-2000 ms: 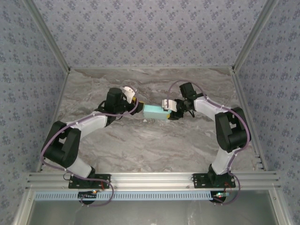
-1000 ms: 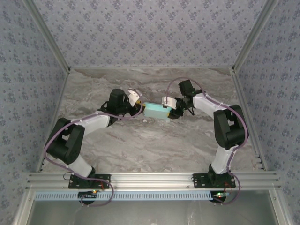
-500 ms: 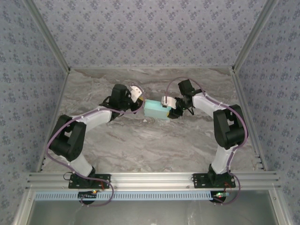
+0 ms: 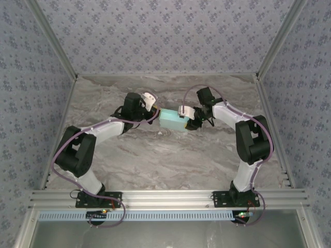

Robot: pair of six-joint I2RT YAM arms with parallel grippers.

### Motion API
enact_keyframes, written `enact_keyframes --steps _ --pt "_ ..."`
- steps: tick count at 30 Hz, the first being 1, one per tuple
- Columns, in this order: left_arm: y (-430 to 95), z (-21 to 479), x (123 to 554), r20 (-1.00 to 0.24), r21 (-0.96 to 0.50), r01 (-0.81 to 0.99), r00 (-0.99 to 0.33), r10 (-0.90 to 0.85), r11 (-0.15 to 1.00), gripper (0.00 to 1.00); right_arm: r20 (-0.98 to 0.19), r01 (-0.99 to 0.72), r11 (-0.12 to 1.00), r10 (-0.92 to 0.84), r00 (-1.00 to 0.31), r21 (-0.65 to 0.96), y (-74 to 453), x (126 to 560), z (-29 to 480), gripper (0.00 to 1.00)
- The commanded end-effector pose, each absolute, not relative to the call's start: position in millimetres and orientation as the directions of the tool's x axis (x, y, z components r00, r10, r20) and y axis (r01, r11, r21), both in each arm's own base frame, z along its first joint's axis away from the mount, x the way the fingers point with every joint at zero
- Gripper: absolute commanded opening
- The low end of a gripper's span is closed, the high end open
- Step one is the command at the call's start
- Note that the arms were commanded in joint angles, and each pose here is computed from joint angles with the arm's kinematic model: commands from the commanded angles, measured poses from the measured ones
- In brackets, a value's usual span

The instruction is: Fold the paper box

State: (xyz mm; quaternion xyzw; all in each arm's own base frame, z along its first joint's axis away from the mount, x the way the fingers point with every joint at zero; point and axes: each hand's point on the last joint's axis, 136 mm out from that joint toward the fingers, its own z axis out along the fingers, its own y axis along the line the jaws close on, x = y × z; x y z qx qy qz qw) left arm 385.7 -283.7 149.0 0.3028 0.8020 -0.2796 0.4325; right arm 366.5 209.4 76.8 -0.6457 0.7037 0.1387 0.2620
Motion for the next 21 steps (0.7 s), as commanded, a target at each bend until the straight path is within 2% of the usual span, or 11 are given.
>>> enact_keyframes --steps 1,7,21 --pt "-314.0 162.0 370.0 -0.859 -0.262 0.762 -0.464 0.217 0.593 0.02 -0.484 -0.985 0.124 -0.873 -0.051 -0.12 207.5 365.0 59.1 0.42" --pt "-317.0 163.0 368.6 -0.819 -0.293 0.709 -0.532 0.214 0.642 0.03 -0.471 -0.983 0.132 -0.881 -0.057 -0.126 208.2 367.2 57.1 0.42" --pt "-339.2 147.3 353.9 -0.776 -0.39 0.651 -0.613 0.147 0.651 0.02 -0.467 -0.985 0.135 -0.882 -0.07 -0.107 208.4 366.2 52.1 0.42"
